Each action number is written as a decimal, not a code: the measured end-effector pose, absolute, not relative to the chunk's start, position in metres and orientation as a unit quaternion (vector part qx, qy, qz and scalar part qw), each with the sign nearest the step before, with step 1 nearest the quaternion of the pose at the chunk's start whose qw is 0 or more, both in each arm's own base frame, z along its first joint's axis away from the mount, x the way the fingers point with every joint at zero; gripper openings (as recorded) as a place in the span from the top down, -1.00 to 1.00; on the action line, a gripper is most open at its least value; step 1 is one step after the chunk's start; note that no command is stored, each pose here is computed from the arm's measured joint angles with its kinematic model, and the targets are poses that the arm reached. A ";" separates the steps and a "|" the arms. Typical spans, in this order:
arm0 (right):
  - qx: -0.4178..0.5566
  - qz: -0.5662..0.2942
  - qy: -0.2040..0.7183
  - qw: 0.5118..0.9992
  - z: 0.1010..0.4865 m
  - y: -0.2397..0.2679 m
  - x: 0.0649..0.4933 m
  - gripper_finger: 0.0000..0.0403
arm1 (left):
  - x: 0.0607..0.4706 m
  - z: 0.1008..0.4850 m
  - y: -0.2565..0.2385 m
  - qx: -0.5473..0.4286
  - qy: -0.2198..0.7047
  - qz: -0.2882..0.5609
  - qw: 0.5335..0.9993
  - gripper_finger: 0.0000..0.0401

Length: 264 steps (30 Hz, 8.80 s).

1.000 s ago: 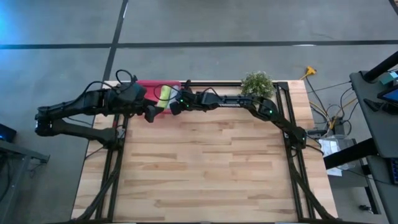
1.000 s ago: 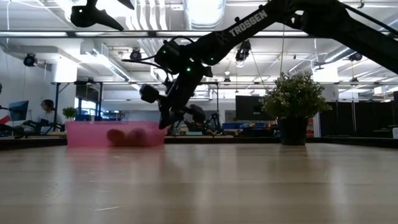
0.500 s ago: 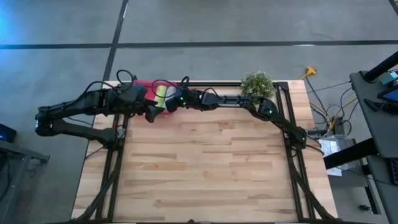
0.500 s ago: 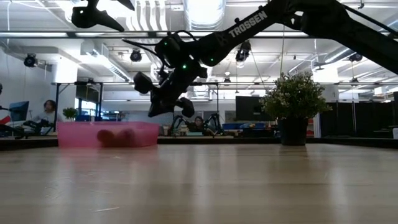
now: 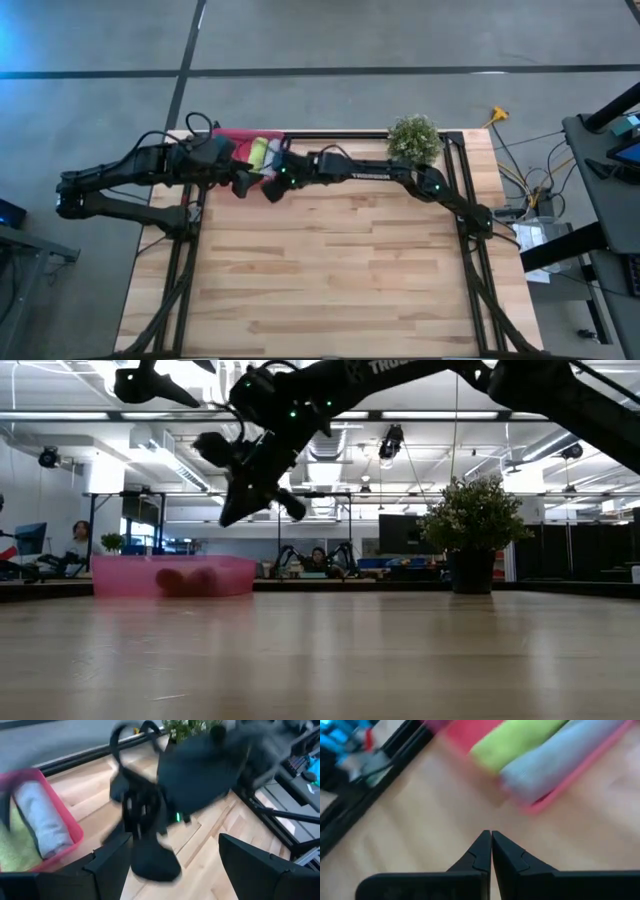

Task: Roll microfiber towels into tight, uniform cylinder then place into a basket
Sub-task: Adjust the pink bin on the top of the table, then return to Home Position

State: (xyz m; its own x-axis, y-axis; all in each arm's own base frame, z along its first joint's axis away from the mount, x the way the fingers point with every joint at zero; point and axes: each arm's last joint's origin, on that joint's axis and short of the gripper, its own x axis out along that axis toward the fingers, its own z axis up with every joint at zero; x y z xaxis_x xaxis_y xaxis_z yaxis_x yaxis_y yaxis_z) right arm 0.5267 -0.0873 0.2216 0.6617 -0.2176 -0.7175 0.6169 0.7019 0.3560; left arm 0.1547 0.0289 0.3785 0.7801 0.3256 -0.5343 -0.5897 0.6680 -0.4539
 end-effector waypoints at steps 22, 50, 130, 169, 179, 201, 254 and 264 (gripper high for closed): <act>0.380 -0.277 0.283 0.836 0.159 -0.123 0.546 0.96 | 0.132 0.389 0.025 -0.311 0.173 0.236 0.904 -0.39; 0.213 -0.132 0.277 0.928 0.306 0.024 0.405 0.96 | 0.034 0.349 0.012 -0.297 0.087 0.233 0.922 0.98; 0.313 -0.070 -0.191 0.928 0.249 0.025 0.213 0.96 | 0.110 0.153 0.014 -0.186 0.067 0.051 0.979 1.00; 0.167 -0.105 -0.001 0.980 0.173 -0.008 0.094 0.96 | 0.110 0.152 0.014 -0.187 0.074 0.053 0.978 1.00; 0.168 -0.099 -0.019 0.981 0.171 -0.007 0.096 0.96 | 0.110 0.152 0.014 -0.187 0.074 0.052 0.978 1.00; 0.168 -0.099 -0.017 0.981 0.171 -0.007 0.096 0.96 | 0.110 0.151 0.014 -0.187 0.075 0.053 0.978 1.00; 0.168 -0.099 -0.017 0.981 0.171 -0.007 0.096 0.96 | 0.110 0.152 0.014 -0.187 0.074 0.052 0.978 1.00; 0.168 -0.099 -0.017 0.981 0.171 -0.007 0.096 0.96 | 0.110 0.152 0.014 -0.187 0.074 0.052 0.978 1.00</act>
State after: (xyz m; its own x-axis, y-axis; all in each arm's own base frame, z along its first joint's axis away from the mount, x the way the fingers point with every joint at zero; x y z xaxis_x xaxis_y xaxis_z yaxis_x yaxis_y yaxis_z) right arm 0.0960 -0.0070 0.1705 0.9797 -0.2004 -0.0002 0.1890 0.9237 0.3332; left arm 0.1103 0.0143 0.1515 0.9835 0.0748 -0.1650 -0.1303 0.9247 -0.3576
